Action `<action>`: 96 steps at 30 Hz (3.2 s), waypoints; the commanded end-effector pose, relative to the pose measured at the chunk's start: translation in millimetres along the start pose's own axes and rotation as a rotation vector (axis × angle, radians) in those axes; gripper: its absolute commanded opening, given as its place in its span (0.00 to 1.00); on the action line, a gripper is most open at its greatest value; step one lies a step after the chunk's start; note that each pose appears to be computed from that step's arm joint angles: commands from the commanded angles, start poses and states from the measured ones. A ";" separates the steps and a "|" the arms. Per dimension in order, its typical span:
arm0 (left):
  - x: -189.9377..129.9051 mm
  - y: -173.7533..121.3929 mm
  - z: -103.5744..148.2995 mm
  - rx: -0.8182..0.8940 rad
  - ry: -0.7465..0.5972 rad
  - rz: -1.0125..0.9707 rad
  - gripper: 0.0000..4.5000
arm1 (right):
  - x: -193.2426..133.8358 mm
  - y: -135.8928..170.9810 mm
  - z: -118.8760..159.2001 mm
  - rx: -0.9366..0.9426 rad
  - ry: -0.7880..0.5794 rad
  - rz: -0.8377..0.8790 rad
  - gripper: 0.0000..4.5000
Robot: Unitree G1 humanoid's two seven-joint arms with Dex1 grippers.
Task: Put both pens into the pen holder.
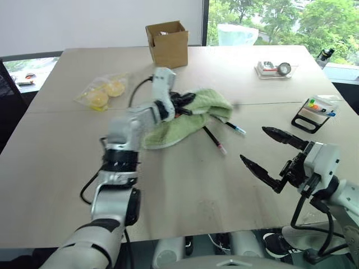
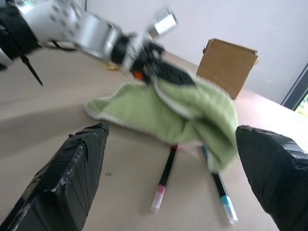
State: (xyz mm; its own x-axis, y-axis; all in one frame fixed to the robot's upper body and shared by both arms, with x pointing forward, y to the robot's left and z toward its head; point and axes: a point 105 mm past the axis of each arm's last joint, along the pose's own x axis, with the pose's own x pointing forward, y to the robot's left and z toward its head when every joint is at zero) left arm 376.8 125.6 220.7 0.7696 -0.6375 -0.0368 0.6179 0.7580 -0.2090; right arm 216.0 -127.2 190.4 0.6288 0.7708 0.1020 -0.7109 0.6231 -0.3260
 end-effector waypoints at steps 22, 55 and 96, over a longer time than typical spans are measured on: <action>-209.5 57.4 -59.5 0.218 0.181 0.535 0.50 | 59.1 -47.8 -54.8 0.001 0.273 0.061 1.00; -157.2 -71.3 -39.0 0.310 0.075 -0.206 0.94 | 205.0 -87.5 -98.2 0.021 0.887 0.149 0.89; -47.6 -118.1 -26.4 0.247 -0.199 -0.518 0.94 | -7.0 -222.8 28.6 -0.196 -0.338 -1.104 0.01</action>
State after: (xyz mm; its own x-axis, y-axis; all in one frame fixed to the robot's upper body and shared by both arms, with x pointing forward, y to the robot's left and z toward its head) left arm 269.2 66.3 213.8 0.3900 -0.9034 0.1781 0.9145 0.4026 0.0397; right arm 364.4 -264.0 286.4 0.7698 -0.1420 0.6223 0.2039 0.9786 -0.0289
